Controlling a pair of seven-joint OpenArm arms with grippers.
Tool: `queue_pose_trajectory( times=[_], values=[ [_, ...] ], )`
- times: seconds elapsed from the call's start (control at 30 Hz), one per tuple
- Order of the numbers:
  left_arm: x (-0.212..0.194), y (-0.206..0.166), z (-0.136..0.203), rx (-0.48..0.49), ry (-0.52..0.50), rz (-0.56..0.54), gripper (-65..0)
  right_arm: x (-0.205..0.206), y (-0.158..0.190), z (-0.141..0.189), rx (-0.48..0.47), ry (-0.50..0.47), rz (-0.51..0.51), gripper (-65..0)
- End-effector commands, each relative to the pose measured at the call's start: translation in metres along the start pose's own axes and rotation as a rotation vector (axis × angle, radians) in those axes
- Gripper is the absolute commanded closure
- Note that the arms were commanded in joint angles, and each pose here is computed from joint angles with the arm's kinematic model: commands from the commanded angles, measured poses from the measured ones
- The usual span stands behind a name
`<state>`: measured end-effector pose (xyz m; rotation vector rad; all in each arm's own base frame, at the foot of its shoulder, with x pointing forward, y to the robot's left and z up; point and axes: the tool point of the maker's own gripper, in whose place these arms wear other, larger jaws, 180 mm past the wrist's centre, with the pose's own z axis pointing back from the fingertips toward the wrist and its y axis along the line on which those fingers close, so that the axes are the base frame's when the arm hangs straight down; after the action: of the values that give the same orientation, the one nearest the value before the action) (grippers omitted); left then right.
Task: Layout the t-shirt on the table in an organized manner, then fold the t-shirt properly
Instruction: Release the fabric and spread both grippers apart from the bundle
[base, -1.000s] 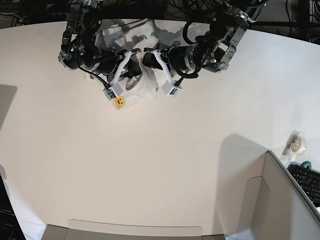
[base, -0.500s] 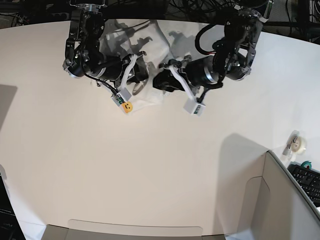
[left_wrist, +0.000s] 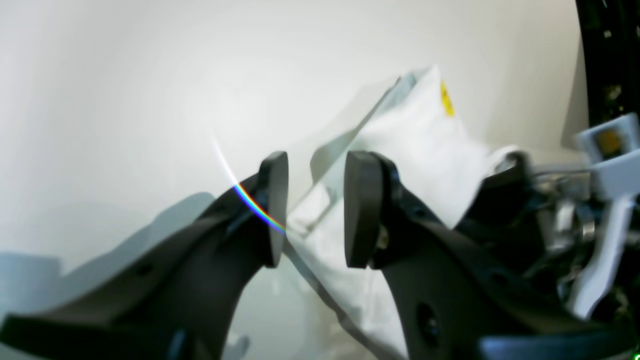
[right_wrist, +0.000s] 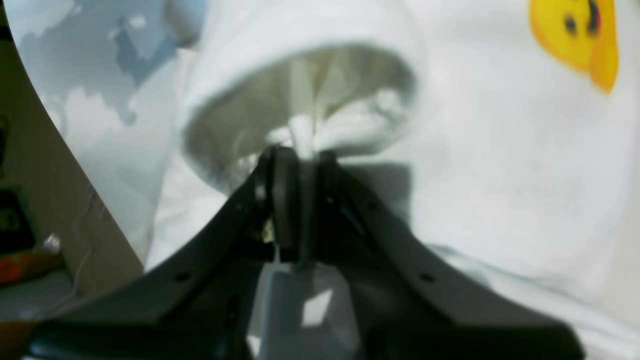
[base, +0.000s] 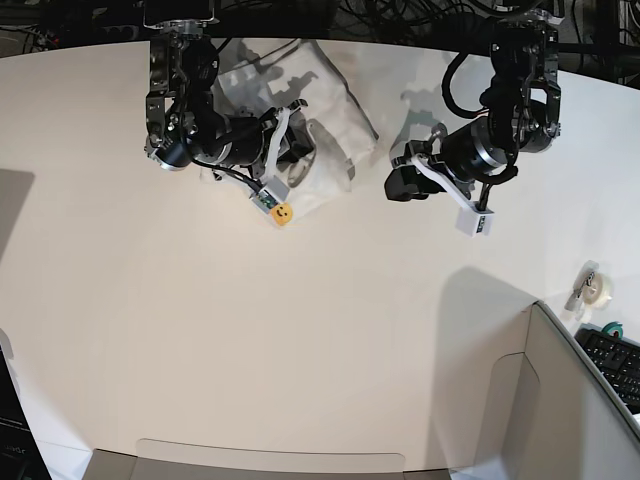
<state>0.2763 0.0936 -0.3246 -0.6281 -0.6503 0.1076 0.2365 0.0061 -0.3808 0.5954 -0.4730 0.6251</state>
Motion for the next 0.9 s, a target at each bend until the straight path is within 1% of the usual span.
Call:
queue_pose_trajectory(
  times=[0.0, 0.07, 0.13, 0.3, 0.4, 0.43, 0.5, 0.73, 0.87],
  values=[
    [0.011, -0.003, 0.005, -0.010, -0.034, -0.009, -19.2, 0.013, 0.006, -0.001, 0.022, -0.030, 0.025, 0.0],
    [0.013, 0.001, 0.007, 0.004, -0.031, -0.021, -19.2, 0.011, 0.005, -0.002, 0.024, -0.014, 0.043, -1.2],
    [0.014, 0.003, 0.009, 0.010, -0.034, -0.023, -19.3, 0.011, 0.009, -0.004, 0.036, -0.006, 0.061, -8.6],
    [0.017, 0.003, 0.009, 0.010, -0.039, -0.026, -19.4, 0.012, 0.011, -0.004, 0.038, -0.004, 0.071, -30.9],
    [0.017, 0.003, 0.009, 0.010, -0.039, -0.026, -19.4, 0.014, 0.011, -0.003, 0.037, -0.010, 0.075, -40.3],
    [0.017, 0.003, 0.009, 0.010, -0.039, -0.026, -19.4, 0.016, 0.011, -0.002, 0.036, -0.015, 0.078, -42.3],
    [0.016, 0.004, 0.009, 0.011, -0.038, -0.025, -19.4, 0.024, 0.014, 0.001, 0.046, -0.040, 0.089, -43.6],
    [0.016, 0.004, 0.008, 0.012, -0.036, -0.023, -19.4, 0.052, 0.034, 0.020, 0.122, -0.168, 0.122, -43.6],
    [0.016, 0.004, 0.008, 0.012, -0.037, -0.023, -19.4, 0.058, 0.037, 0.022, 0.137, -0.187, 0.130, -43.6]
  ],
)
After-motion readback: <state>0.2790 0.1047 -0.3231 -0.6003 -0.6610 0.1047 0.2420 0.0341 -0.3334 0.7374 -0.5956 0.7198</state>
